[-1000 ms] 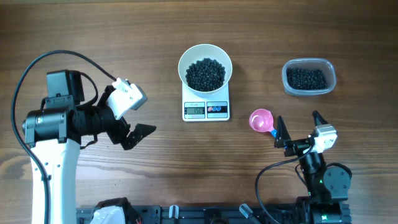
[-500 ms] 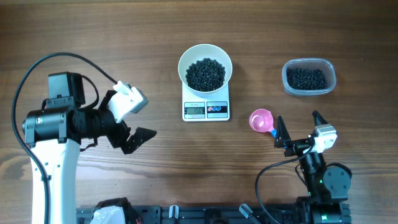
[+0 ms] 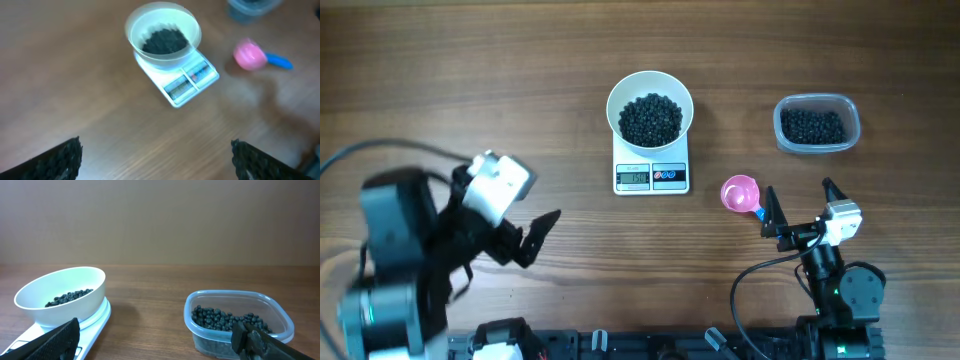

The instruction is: Scoop item into bowl and weigh 150g on scale

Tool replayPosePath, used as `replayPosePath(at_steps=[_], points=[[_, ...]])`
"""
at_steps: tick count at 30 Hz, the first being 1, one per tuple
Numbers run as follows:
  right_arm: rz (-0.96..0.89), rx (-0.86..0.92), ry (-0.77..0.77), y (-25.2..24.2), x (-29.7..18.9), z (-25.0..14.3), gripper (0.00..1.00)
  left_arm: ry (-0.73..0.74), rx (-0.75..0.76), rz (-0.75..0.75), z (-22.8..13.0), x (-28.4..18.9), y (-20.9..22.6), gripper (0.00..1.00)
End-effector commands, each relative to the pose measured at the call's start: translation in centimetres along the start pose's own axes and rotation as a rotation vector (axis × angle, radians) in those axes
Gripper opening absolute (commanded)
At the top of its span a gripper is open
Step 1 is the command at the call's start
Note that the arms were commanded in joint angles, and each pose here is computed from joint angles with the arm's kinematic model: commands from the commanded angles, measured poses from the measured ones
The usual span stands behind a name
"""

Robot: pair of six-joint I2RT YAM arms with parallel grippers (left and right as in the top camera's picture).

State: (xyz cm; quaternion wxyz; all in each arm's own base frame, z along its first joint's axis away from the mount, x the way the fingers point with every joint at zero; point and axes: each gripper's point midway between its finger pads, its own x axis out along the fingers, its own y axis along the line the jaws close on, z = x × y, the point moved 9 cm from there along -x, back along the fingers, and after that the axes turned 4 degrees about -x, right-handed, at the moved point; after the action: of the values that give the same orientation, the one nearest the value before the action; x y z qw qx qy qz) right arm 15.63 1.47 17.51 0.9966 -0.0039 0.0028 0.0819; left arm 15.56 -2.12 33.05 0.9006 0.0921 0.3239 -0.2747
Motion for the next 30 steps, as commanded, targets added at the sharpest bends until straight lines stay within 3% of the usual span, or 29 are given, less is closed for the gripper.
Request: replayPosePath(at_steps=[1, 8, 14, 24, 30], points=[[-0.012, -0.008, -0.012, -0.1, 0.0, 0.1, 1.0, -0.089, -0.227, 0.097, -2.1, 0.5, -0.2, 1.0], [-0.012, -0.008, -0.011, -0.1, 0.0, 0.1, 1.0, -0.305, -0.253, 0.157, -5.5, 2.4, -0.8, 1.0], [-0.012, -0.008, -0.012, -0.1, 0.0, 0.1, 1.0, -0.365, -0.217, 0.191, -8.6, 3.4, -1.6, 1.0], [-0.012, -0.008, -0.012, -0.1, 0.0, 0.1, 1.0, -0.386, -0.209, 0.236, -9.6, 4.9, -0.8, 1.0], [-0.012, -0.008, -0.012, -0.1, 0.0, 0.1, 1.0, -0.56, -0.341, 0.303, -9.9, 4.8, -0.2, 1.0]])
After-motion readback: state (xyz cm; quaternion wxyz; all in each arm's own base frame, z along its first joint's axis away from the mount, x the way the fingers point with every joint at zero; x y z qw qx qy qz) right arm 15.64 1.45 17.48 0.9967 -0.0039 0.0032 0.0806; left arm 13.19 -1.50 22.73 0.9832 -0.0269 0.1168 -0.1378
